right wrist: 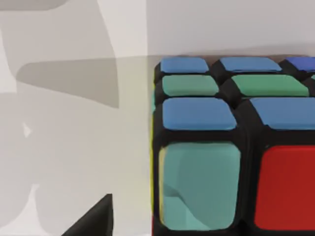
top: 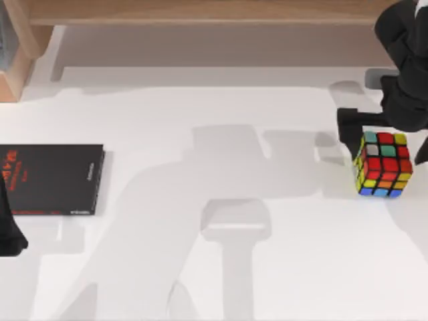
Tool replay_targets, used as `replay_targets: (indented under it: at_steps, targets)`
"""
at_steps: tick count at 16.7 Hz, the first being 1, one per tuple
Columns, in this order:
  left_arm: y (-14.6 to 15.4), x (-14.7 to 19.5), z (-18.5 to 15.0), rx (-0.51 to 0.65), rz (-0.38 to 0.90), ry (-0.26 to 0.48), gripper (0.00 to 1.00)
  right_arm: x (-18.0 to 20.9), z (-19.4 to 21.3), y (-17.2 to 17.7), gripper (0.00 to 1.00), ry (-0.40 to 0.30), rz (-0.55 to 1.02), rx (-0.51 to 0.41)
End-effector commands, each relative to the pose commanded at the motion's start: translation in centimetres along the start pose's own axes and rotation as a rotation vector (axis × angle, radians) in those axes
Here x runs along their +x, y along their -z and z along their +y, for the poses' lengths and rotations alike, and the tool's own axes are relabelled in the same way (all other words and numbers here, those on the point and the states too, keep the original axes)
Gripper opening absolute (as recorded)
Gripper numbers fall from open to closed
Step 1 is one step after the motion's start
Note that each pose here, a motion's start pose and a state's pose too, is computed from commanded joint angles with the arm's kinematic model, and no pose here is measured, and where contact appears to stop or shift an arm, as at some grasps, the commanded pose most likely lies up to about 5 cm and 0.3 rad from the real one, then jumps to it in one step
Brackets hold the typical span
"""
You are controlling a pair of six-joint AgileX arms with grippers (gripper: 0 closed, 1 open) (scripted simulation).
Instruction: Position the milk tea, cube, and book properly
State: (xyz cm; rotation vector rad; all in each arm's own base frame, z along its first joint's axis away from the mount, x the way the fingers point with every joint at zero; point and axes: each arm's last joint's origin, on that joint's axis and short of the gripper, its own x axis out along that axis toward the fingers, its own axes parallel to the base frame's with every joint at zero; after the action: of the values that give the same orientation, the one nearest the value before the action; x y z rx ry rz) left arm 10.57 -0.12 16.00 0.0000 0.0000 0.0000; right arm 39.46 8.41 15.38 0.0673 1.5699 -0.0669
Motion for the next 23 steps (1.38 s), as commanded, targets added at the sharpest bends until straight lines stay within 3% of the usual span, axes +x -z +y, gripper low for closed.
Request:
replay_targets:
  at_steps: [13,23]
  targets:
    - [0.0,0.0,0.0,0.0,0.0,0.0,1.0,0.0,0.0,0.0,0.02,0.0,0.0,0.0]
    - [0.0,0.0,0.0,0.0,0.0,0.0,1.0,-0.2,-0.1,-0.04,0.0,0.0,-0.003,0.003]
